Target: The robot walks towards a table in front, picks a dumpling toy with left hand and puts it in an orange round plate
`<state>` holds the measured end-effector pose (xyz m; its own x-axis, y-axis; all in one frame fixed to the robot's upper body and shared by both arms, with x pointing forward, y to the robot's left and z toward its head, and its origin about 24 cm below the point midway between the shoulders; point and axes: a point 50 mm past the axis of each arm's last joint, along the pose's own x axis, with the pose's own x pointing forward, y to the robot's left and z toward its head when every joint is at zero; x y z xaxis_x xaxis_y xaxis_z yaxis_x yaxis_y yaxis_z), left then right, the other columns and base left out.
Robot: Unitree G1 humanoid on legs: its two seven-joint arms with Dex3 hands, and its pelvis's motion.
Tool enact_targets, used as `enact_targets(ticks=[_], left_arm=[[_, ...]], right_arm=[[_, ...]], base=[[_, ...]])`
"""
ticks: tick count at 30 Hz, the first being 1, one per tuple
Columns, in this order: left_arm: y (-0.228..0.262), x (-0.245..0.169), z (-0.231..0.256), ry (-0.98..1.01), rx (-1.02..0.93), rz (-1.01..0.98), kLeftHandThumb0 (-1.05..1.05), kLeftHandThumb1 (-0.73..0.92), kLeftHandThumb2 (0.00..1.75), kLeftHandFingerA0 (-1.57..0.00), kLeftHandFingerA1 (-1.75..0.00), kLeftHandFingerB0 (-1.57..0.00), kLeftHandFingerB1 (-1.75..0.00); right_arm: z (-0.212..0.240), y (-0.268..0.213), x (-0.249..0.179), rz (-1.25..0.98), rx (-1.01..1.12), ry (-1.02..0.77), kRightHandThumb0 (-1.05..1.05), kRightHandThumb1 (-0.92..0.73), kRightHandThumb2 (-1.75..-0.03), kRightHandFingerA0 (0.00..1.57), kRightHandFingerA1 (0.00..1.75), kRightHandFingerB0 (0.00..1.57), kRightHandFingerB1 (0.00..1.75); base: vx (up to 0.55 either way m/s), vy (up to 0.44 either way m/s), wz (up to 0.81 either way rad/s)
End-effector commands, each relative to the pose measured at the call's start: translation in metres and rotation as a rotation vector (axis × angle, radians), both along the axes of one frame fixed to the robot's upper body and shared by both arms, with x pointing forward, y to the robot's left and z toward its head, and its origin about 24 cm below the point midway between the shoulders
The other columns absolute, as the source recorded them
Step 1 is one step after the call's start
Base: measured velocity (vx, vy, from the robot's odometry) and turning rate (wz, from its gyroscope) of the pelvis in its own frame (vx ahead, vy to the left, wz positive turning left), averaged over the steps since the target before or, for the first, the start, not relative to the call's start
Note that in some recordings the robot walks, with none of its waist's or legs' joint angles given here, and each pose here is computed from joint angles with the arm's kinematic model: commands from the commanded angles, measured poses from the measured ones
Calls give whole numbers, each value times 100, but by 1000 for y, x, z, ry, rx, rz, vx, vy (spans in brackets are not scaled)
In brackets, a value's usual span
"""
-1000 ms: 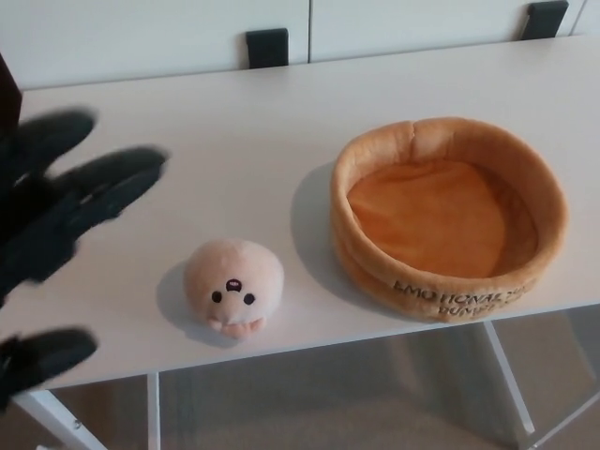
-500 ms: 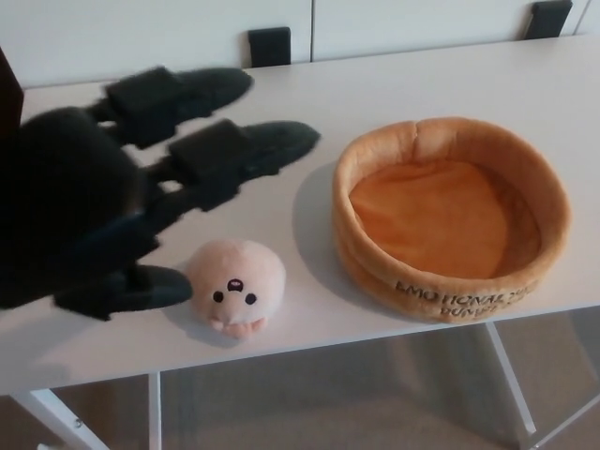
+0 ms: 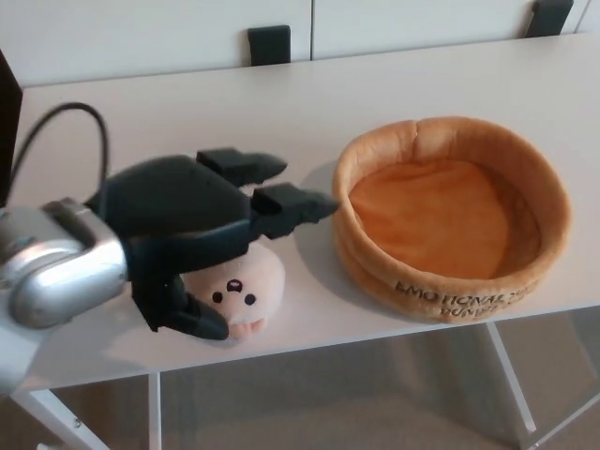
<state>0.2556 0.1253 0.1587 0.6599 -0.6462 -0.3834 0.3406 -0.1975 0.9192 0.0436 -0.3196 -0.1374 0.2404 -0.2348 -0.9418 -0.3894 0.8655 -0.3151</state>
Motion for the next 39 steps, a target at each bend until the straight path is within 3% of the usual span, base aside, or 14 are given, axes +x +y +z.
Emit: enact_targets(ticks=[1,4,7,10,15,16,23,29,31,33,34,36,37,39], left_arm=[[13,22,-24,126,339,271,-66,40,79,0,0,0,-9],[8,24,-28,57,373,236,-81,43,59,0,-4,0,-16],[6,23,-33,25,390,221,-76,34,74,0,0,0,-8],[2,22,-45,5,424,210,-84,45,59,0,-3,0,-12],[-2,27,-56,-19,451,215,-84,45,59,0,-3,0,-8],[-2,26,-61,-38,466,205,-73,40,83,0,0,0,-8],[-6,17,-84,-182,515,98,-74,43,81,0,0,0,-8],[-10,19,-97,-304,407,50,-54,35,72,-4,-23,0,-24],[-11,19,-100,-330,354,39,-28,31,86,0,-46,-2,-49],[-12,21,-103,-364,308,36,-25,30,86,-7,-48,-8,-50],[-12,19,-106,-375,273,31,-48,42,70,-62,-51,-27,-41],[-12,16,-109,-390,270,15,-48,47,75,-69,-55,-34,-44],[-11,15,-110,-406,233,13,-39,74,64,-87,-52,-69,-41],[-8,14,-111,-420,209,15,-38,75,63,-88,-61,-74,-42]], right_arm=[[3,-8,-7,-7,-26,34,-36,-65,-60,68,52,54,40],[4,-9,-5,17,-24,39,-36,-67,-61,67,52,54,40],[3,-8,-8,13,-29,44,-35,-68,-61,68,50,55,40],[2,-8,-13,19,-33,64,-37,-67,-61,67,47,52,39],[4,-9,-7,32,-31,46,-36,-67,-61,67,48,55,40],[3,-9,-7,25,-30,46,-35,-67,-61,66,48,55,40],[2,-5,-8,25,-10,36,-38,-66,-60,65,48,54,40],[3,-6,5,47,-7,21,-39,-70,-62,63,49,51,39],[4,-7,5,42,-16,17,-38,-68,-61,66,49,53,40],[5,-9,8,56,-31,14,-35,-68,-60,64,46,54,40],[6,-11,6,69,-30,27,-36,-69,-61,63,46,52,39],[6,-12,4,78,-24,40,-37,-71,-62,63,46,50,39],[7,-12,4,79,-26,31,-35,-70,-61,64,47,52,40],[6,-10,4,75,-23,27,-35,-70,-61,64,47,52,40]], base=[[0,0,0],[0,0,0],[0,0,0],[0,0,0],[0,0,0],[0,0,0],[0,0,0],[0,0,0],[0,0,0],[0,0,0],[0,0,0],[0,0,0],[0,0,0],[0,0,0]])
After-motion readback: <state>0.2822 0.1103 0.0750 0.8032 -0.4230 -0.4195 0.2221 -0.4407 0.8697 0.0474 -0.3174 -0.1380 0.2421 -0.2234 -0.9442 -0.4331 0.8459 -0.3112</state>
